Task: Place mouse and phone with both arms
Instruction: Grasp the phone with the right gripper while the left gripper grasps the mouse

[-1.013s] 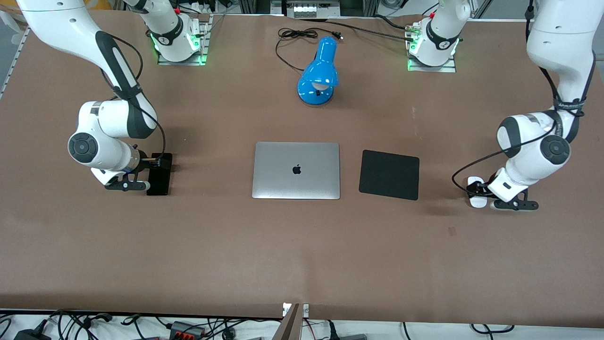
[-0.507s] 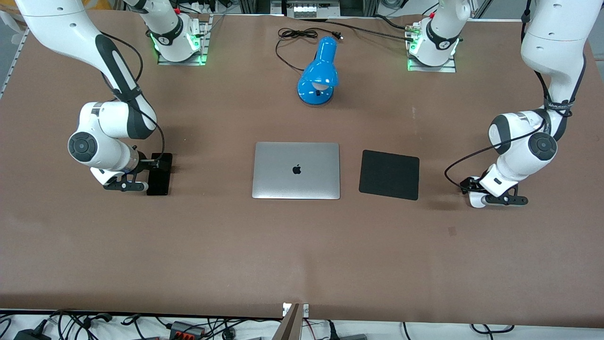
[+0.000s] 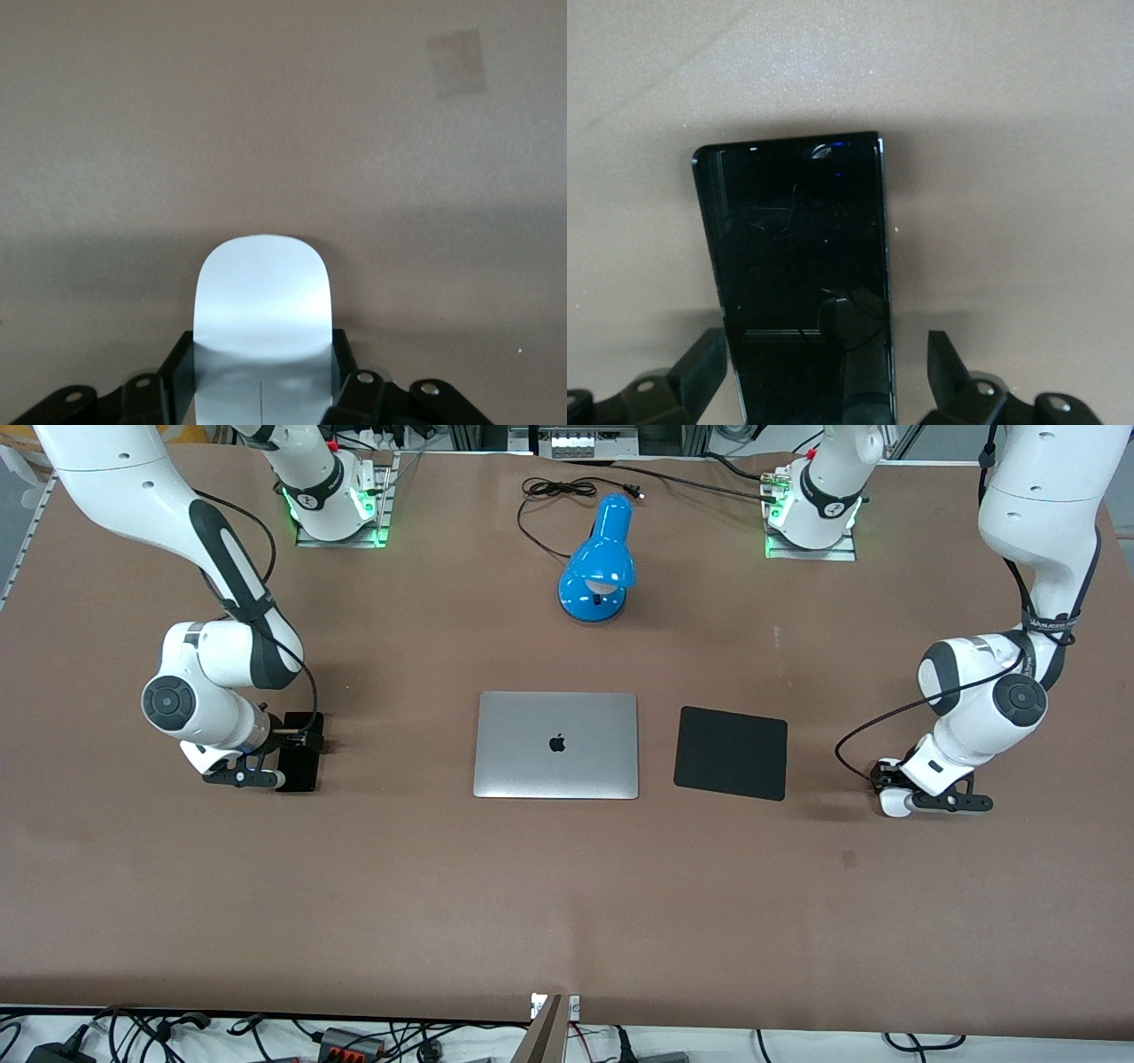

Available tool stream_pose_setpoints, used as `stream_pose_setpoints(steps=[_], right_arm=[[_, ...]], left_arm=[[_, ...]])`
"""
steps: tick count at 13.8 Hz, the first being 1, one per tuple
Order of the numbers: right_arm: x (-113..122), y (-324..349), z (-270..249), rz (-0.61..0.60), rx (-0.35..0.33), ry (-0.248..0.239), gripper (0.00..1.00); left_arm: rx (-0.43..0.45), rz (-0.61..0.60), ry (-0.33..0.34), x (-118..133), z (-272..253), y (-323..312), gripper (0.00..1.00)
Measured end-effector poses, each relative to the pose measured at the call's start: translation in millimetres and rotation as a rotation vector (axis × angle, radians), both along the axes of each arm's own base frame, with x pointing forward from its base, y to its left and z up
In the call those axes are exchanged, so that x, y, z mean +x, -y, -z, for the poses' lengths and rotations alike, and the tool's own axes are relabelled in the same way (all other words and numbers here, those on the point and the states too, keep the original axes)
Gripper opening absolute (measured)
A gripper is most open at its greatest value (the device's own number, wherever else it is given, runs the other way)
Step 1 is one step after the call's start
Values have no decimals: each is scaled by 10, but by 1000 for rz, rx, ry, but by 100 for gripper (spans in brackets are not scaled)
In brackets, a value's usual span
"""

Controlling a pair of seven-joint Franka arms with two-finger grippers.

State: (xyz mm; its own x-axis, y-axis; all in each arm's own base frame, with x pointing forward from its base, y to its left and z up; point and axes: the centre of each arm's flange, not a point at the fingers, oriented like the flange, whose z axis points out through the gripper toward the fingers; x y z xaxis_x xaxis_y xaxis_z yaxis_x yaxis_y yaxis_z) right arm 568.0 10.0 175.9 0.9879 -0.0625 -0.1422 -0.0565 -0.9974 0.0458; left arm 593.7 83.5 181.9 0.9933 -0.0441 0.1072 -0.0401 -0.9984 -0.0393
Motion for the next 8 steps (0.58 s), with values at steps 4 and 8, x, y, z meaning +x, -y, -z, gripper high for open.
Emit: stream_pose_setpoints(steps=[4, 8], right_arm=[[-13, -35, 64, -6, 1, 5, 100], [-10, -59, 75, -10, 1, 9, 100]], left_arm=[[-16, 31, -94, 225, -547, 111, 62], [-58, 73, -243, 448, -1510, 850, 62]])
